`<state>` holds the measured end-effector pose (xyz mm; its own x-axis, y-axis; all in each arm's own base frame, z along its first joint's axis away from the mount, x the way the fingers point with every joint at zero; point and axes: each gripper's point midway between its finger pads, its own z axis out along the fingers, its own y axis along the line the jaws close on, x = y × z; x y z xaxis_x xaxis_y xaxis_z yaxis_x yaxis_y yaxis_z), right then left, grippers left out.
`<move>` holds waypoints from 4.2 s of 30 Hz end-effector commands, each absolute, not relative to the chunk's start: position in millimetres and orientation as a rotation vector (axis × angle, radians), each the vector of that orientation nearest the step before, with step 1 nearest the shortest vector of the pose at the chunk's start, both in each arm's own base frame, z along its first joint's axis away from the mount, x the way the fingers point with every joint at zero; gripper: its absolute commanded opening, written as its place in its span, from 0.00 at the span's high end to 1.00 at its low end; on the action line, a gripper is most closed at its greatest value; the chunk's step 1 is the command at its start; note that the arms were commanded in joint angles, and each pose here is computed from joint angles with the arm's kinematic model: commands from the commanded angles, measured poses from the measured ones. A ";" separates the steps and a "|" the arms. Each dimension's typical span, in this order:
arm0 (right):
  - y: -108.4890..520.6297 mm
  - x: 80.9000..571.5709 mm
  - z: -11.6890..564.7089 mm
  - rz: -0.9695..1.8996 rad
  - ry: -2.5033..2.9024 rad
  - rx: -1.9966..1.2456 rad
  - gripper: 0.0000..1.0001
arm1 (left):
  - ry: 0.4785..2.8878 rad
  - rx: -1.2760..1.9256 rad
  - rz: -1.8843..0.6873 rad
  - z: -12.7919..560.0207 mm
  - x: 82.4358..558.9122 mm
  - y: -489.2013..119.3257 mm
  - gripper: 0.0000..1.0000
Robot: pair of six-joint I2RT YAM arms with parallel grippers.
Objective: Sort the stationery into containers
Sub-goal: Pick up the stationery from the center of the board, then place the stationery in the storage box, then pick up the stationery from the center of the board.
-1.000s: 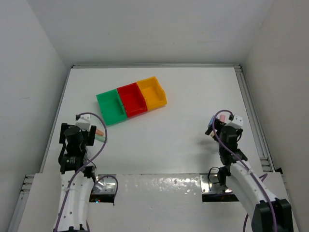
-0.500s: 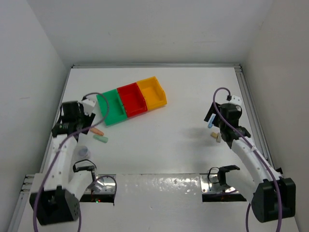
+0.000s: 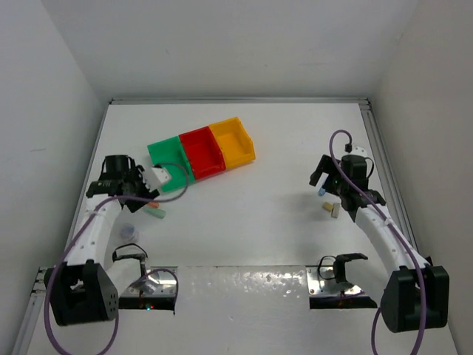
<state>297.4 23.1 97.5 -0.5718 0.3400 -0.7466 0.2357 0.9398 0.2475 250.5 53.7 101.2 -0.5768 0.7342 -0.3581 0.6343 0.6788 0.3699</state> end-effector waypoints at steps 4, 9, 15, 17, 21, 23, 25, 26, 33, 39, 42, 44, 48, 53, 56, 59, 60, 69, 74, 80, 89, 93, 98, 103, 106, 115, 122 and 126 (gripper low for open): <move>32.5 304.9 108.7 0.245 2.209 0.370 0.02 | 1.766 1.967 0.133 82.1 224.6 1.8 0.38; 40.1 304.3 104.4 0.305 2.206 0.383 0.03 | 1.669 2.117 -0.046 60.3 222.6 -18.5 0.35; 41.2 301.5 99.5 0.313 2.209 0.393 0.04 | 1.648 2.221 -0.160 40.8 228.1 -23.1 0.43; 39.7 300.4 99.7 0.303 2.209 0.394 0.04 | 1.639 2.282 -0.183 31.6 222.9 -18.7 0.46; 38.0 296.4 100.7 0.288 2.216 0.390 0.04 | 1.705 2.301 -0.231 15.5 214.9 -13.6 0.54; 34.6 295.2 101.4 0.266 2.212 0.396 0.04 | 1.725 2.293 -0.240 10.9 212.9 -13.2 0.58; 33.4 293.2 103.9 0.258 2.204 0.392 0.04 | 1.742 2.286 -0.218 3.6 213.2 -10.9 0.59; 31.6 292.3 104.4 0.249 2.200 0.398 0.04 | 1.720 2.305 -0.205 2.1 215.1 -15.5 0.59; 26.2 287.7 109.4 0.217 2.186 0.404 0.04 | 1.747 2.288 -0.178 -7.7 224.6 -13.7 0.57; 22.9 284.5 112.8 0.197 2.184 0.415 0.04 | 1.738 2.324 -0.153 -16.2 219.0 -9.8 0.99; 19.7 283.5 116.2 0.183 2.165 0.423 0.04 | 1.737 2.301 -0.190 -8.7 214.5 -15.1 1.00; 18.4 282.9 119.2 0.177 2.151 0.424 0.04 | 1.751 2.259 -0.214 4.3 215.9 -21.7 1.00; 18.3 282.4 118.8 0.180 2.149 0.434 0.04 | 1.768 2.090 -0.291 40.9 226.4 -46.3 1.00; 24.9 283.3 116.8 0.227 2.158 0.448 0.04 | 1.804 1.684 -0.414 126.0 255.9 -87.2 1.00; 26.5 285.7 116.3 0.242 2.162 0.460 0.04 | 1.988 1.061 -0.592 175.8 296.6 -110.6 1.00; 28.2 288.2 115.9 0.248 2.164 0.457 0.04 | 2.032 0.541 -0.645 201.4 349.3 -105.2 1.00; 28.8 289.1 116.7 0.251 2.163 0.458 0.04 | 2.016 0.424 -0.570 207.5 369.5 -94.6 1.00; 25.6 288.2 119.9 0.225 2.164 0.434 0.04 | 2.121 -0.358 -0.379 161.4 427.6 -30.6 1.00; 21.4 283.7 111.5 0.193 2.185 0.445 0.04 | 2.127 -0.365 -0.277 142.2 434.0 -15.2 0.93; 22.6 286.2 111.4 0.198 2.194 0.443 0.03 | 2.177 -0.362 -0.247 114.8 428.9 -11.3 0.68; 23.2 286.8 112.7 0.194 2.208 0.413 0.04 | 2.133 -0.267 -0.221 166.1 434.3 -6.8 0.62; 24.7 284.1 111.0 0.205 2.216 0.419 0.04 | 2.112 -0.552 -0.042 197.0 397.5 31.4 0.64; 28.4 281.8 108.9 0.229 2.209 0.415 0.04 | 2.348 -0.929 0.258 138.0 313.0 66.5 0.62; 27.0 282.9 110.7 0.211 2.219 0.388 0.04 | 2.626 -1.098 0.184 58.9 263.4 45.6 0.61; 24.6 281.6 112.5 0.193 2.226 0.381 0.04 | 2.568 -1.081 0.058 52.3 280.1 36.4 0.52; 17.7 270.2 107.9 0.154 2.213 0.395 0.04 | 2.597 -1.109 0.112 25.6 277.7 37.2 0.47; 15.4 271.4 112.4 0.134 2.215 0.392 0.04 | 2.634 -1.152 0.163 -6.5 266.2 37.1 0.49; 13.1 271.6 115.1 0.119 2.212 0.393 0.04 | 2.605 -1.144 0.206 -8.5 271.8 47.4 0.70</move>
